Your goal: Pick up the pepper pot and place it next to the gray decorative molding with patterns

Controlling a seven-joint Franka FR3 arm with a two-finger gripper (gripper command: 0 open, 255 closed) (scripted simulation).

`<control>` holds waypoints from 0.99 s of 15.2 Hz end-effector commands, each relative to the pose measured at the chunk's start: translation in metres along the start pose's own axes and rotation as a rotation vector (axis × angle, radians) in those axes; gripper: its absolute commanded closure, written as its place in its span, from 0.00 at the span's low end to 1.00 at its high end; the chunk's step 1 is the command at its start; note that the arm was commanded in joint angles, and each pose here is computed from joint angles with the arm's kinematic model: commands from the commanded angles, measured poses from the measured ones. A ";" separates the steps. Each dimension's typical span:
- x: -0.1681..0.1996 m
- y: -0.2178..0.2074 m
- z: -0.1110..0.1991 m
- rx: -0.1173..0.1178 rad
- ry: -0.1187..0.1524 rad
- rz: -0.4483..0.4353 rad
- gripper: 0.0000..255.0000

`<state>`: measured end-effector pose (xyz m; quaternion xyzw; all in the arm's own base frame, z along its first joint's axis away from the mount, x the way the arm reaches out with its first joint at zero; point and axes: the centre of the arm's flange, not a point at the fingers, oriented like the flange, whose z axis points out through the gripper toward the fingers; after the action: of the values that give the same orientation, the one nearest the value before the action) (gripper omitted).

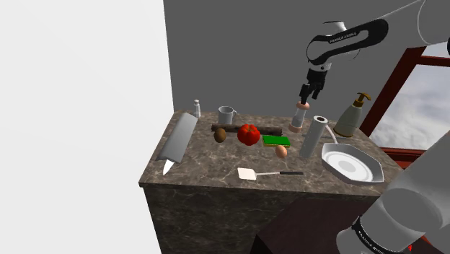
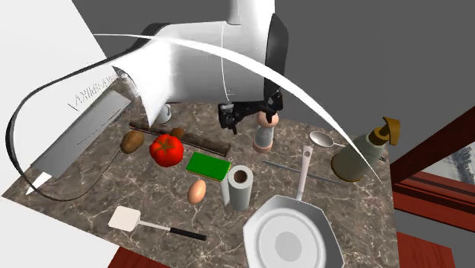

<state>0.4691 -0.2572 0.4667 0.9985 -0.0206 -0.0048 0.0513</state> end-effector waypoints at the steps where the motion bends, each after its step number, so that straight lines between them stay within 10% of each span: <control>1: 0.015 0.017 0.013 -0.014 0.000 0.003 0.00; 15: 0.044 0.063 0.079 -0.044 0.000 0.011 0.00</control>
<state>0.5095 -0.3293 0.3968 0.9970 -0.0258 -0.0053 0.0733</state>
